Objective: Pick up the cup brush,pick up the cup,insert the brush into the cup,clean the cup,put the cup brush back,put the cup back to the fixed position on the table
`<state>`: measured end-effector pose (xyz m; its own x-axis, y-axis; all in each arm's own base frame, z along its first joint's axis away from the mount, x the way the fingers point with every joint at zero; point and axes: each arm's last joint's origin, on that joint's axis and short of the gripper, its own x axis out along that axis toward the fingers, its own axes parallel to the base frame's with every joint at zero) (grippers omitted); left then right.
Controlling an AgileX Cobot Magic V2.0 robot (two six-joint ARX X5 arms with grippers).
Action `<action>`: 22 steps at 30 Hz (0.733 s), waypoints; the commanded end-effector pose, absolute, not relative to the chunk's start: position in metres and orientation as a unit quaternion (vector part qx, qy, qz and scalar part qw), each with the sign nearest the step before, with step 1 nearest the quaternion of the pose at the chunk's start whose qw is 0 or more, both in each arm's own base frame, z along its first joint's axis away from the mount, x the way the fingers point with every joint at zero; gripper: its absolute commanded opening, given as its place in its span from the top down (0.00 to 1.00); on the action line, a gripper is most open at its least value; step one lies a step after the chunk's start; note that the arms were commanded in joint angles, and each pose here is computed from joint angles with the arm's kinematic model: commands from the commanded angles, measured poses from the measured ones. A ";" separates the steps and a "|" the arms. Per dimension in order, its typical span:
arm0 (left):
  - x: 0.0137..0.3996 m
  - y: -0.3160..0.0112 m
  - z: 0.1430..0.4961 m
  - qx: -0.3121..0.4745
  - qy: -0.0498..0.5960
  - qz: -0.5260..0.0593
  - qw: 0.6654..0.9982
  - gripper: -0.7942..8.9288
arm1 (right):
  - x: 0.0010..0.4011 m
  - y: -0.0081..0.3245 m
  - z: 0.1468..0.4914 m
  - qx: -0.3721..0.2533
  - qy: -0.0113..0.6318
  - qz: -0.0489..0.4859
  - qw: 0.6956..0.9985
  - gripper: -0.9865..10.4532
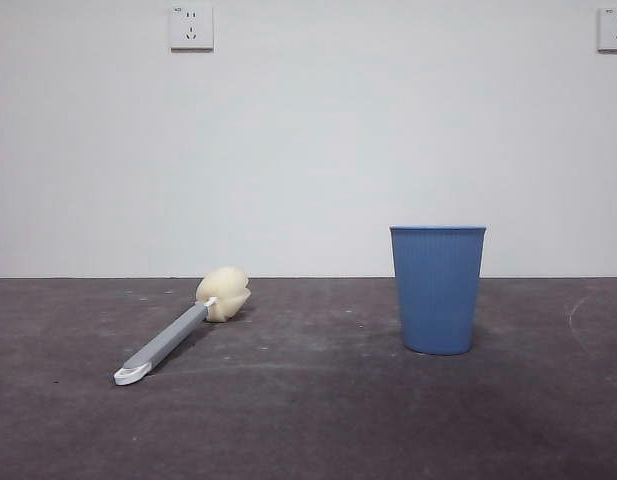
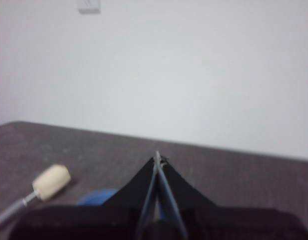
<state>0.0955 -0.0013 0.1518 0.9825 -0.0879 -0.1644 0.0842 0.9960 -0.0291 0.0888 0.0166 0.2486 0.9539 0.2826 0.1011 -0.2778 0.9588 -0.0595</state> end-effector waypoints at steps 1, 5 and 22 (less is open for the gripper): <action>0.096 -0.001 0.148 -0.013 0.087 -0.041 0.995 0.92 | 0.090 0.015 0.219 0.010 -0.046 0.133 0.990 0.91; 0.096 -0.001 0.148 -0.013 0.087 -0.041 0.995 0.92 | 0.092 0.013 0.189 0.033 -0.040 0.121 0.991 0.91; 0.096 -0.001 0.148 -0.013 0.087 -0.041 0.995 0.92 | 0.096 0.006 0.147 0.032 0.092 0.049 0.994 0.91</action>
